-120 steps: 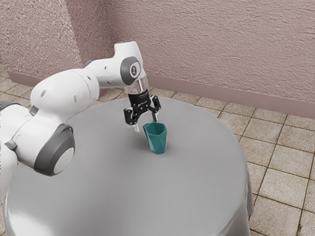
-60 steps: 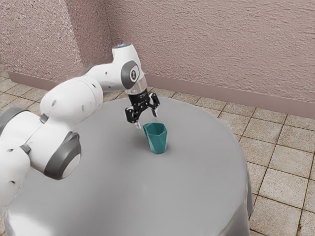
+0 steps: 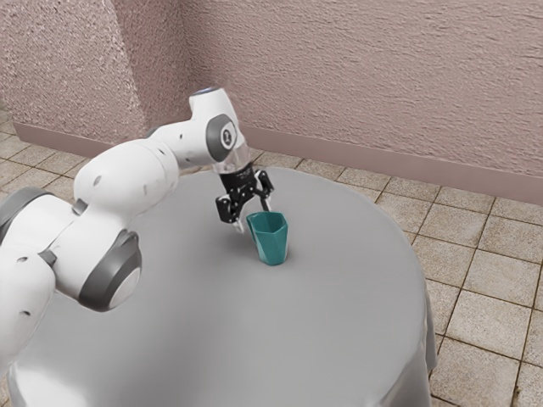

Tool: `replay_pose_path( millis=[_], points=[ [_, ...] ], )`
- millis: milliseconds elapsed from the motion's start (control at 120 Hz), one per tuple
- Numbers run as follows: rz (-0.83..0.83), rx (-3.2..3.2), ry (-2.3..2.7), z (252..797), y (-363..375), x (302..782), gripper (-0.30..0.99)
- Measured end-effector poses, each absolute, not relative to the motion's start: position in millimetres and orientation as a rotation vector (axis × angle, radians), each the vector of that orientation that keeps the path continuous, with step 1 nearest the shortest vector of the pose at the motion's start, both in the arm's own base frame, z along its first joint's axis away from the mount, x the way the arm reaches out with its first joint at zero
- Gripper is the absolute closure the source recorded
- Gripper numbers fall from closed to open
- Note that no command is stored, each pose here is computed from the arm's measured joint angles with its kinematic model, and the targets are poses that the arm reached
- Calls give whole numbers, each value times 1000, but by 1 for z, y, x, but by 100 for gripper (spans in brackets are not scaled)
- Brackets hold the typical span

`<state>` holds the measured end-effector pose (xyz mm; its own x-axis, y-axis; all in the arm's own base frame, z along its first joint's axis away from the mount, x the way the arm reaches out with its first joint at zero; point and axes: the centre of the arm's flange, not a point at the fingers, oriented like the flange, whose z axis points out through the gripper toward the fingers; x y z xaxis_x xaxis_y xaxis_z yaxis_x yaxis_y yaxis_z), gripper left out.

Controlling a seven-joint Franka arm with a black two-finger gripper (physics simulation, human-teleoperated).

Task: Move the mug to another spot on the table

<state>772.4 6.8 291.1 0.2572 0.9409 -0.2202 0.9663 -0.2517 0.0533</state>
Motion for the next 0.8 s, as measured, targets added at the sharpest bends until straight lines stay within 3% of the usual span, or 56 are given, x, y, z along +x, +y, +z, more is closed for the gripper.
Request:
replay_pose_path(
  millis=[542,800],
  points=[
    [-296,2277,1904,283,2,769,6],
    [-299,2255,1932,283,0,770,23]
  ],
)
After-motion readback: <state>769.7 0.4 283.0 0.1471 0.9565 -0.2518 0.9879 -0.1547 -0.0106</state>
